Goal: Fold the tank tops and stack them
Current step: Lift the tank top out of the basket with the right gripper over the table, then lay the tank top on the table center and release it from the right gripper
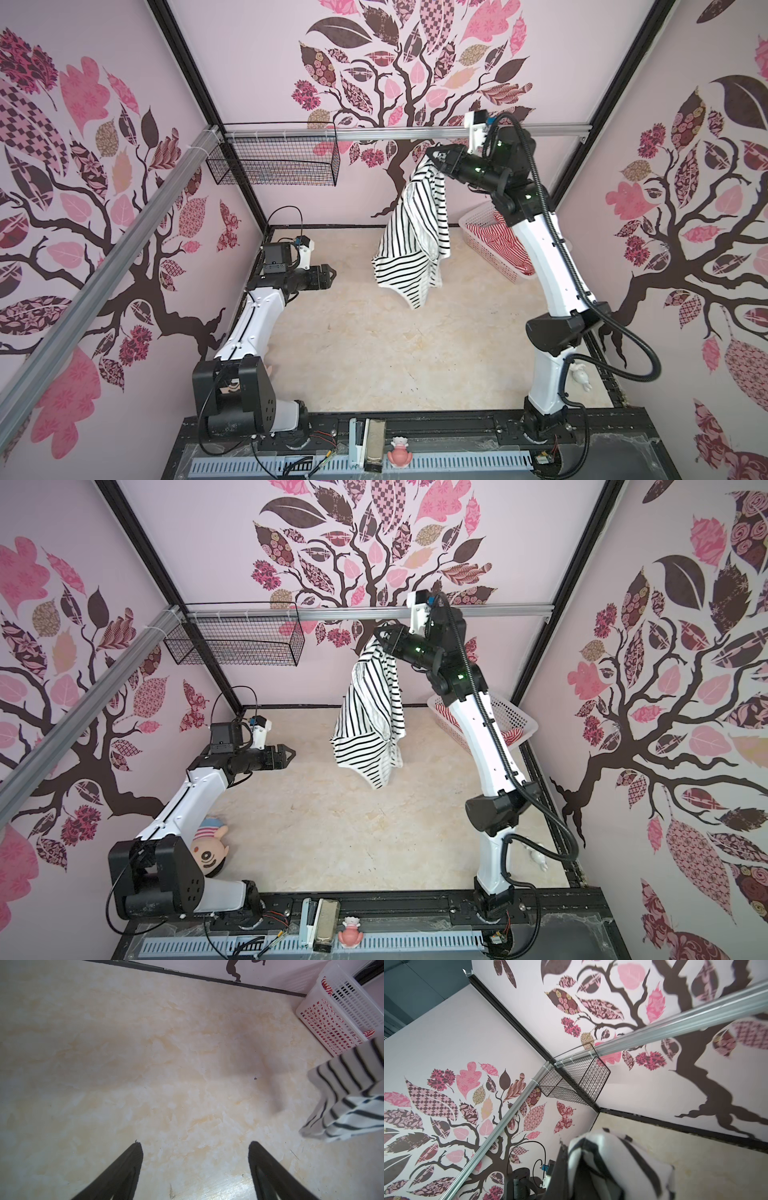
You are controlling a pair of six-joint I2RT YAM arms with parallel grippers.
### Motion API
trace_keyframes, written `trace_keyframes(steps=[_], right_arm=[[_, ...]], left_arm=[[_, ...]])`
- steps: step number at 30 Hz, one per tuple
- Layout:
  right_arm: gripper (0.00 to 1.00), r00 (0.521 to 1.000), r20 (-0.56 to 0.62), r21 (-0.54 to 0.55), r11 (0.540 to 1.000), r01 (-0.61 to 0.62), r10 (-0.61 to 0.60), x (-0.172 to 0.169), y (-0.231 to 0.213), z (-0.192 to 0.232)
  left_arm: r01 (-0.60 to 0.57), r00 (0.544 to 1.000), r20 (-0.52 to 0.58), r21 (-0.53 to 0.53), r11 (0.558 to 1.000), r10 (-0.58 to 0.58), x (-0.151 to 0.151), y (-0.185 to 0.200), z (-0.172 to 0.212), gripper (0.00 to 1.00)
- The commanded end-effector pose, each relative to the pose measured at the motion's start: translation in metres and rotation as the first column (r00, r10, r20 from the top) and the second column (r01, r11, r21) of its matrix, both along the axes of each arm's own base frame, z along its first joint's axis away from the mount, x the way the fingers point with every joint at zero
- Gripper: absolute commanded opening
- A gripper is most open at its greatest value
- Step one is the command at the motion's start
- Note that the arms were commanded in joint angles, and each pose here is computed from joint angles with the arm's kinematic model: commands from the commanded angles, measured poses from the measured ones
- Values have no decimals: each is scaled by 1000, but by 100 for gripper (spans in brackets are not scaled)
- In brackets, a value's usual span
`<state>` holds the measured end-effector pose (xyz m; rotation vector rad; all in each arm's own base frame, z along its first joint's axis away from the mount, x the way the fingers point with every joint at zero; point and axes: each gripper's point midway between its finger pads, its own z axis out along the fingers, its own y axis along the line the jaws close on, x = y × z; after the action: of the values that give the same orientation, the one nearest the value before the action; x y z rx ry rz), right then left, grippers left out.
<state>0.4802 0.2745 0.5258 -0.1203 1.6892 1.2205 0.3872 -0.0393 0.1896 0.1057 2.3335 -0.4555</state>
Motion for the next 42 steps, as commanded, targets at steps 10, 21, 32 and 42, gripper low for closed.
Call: trace_keyframes(steps=[10,21,32,42], right_arm=[[0,988,-100,29,993,-114,117,10,34,-42],[0,866,-475,-320,948,-3,-157,-27,2,-283],[2,874,-454,-119,960,-254,175,-72,101,-238],[4,799,-588,-289,955,-67,-122,-85,-12,-349]], left_arm=[[12,1000,5,11,1000,-12,-6,3,-6,84],[283,956,-97,53,958,-277,-20,-72,-45,83],[211,974,-110,157,965,-196,2,-64,-54,82],[271,959,-123,144,952,-254,-12,-70,-57,82]])
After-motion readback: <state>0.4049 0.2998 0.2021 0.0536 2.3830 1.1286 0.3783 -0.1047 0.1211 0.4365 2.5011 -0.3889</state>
